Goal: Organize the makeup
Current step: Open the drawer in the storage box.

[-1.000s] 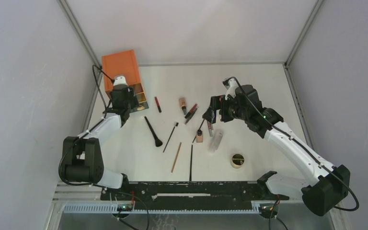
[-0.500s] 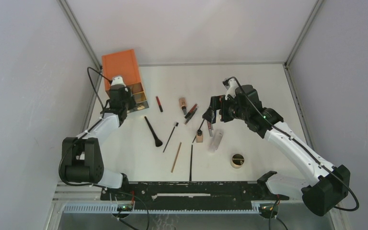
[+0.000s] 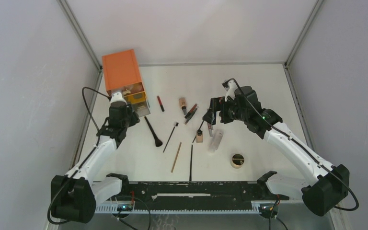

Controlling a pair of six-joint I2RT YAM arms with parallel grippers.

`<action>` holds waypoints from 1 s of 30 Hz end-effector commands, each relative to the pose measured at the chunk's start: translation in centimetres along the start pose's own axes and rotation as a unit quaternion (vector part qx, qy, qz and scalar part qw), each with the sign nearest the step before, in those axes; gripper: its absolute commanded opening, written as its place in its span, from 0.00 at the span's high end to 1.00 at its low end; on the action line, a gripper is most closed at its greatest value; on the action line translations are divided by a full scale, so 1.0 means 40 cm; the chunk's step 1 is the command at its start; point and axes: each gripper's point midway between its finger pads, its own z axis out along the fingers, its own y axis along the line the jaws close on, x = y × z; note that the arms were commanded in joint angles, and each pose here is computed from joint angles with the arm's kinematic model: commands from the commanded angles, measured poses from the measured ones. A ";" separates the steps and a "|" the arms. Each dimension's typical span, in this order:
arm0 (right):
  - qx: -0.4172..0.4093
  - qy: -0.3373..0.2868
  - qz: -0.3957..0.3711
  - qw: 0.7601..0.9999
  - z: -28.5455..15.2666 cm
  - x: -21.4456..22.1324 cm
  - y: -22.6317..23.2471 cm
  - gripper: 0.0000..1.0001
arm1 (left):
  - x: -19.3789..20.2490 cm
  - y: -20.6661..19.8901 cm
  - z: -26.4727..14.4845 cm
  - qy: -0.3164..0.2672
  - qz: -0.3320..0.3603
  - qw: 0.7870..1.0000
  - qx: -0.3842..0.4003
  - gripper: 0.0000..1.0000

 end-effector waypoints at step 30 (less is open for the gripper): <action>0.153 -0.077 0.137 0.976 -0.017 -0.056 -0.161 0.00 | -0.060 -0.038 -0.198 -0.013 0.030 0.998 0.046 0.11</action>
